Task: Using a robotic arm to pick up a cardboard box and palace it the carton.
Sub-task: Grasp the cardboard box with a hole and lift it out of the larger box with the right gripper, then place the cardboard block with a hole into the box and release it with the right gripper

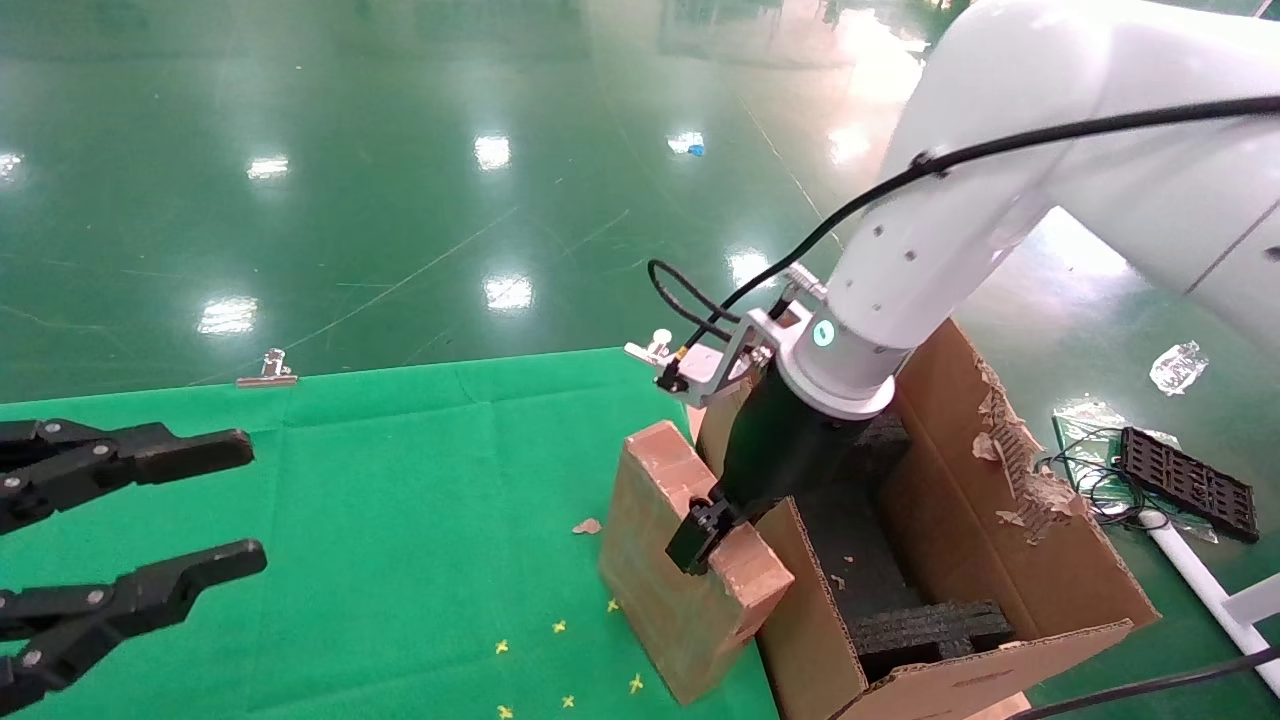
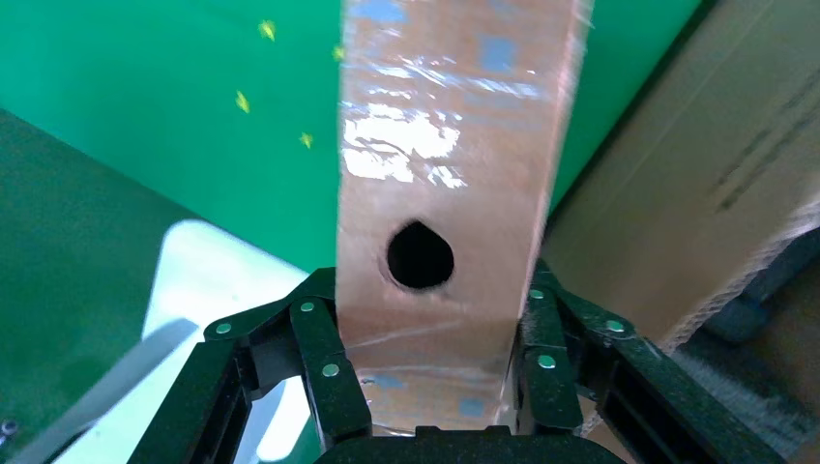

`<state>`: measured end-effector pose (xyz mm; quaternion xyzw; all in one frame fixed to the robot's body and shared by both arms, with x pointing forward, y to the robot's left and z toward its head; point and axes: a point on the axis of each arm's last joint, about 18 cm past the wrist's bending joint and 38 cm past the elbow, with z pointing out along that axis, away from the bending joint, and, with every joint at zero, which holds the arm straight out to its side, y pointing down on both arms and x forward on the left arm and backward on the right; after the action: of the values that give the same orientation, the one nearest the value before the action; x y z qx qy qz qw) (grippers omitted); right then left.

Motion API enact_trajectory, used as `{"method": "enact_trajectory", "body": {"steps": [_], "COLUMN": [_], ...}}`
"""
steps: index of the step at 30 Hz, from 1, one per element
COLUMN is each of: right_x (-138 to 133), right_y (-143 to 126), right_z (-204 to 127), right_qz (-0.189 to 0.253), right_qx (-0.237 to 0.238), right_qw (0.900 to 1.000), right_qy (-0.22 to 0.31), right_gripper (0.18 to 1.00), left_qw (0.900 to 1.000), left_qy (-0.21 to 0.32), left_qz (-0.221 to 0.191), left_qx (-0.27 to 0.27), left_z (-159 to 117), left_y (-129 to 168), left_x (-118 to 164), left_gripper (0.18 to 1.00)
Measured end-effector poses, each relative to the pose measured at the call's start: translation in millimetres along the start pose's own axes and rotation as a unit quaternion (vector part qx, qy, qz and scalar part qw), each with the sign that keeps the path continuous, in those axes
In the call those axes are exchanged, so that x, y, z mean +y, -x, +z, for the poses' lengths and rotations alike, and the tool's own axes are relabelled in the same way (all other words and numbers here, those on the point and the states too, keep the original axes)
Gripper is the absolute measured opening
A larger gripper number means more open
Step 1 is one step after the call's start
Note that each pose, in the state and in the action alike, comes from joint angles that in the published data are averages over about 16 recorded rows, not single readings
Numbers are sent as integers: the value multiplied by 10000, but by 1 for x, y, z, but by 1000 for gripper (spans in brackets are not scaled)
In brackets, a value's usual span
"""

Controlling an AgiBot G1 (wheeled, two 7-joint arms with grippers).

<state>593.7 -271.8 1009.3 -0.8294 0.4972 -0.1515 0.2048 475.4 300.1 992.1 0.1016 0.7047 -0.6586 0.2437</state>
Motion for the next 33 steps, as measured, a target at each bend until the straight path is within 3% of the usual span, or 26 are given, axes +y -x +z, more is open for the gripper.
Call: {"method": "enact_trajectory", "body": {"steps": [9,18,25,33], "right_x": [-15,3,46,92], "right_y": [-25,-82,-128,-159], "right_z": [-75,-167,-191,-166], "right_qz": [-70,246,894,1533], "right_qx": [6,677,1175,1288], "right_qw": [9936,9740,9670,9681], "right_qy": [-1130,-2148,-2075,-1504], "right_gripper": [365,337,333,331], "left_qw": [10000,10000,10000,10000], "left_qy": [0,0,0,0], "left_qz": [0,0,0,0], "left_qx": [0,0,0,0], "left_z": [0,0,0,0], "left_y": [0,0,0,0], "left_x": [0,0,0,0], "left_gripper": [403,265,210,192]}}
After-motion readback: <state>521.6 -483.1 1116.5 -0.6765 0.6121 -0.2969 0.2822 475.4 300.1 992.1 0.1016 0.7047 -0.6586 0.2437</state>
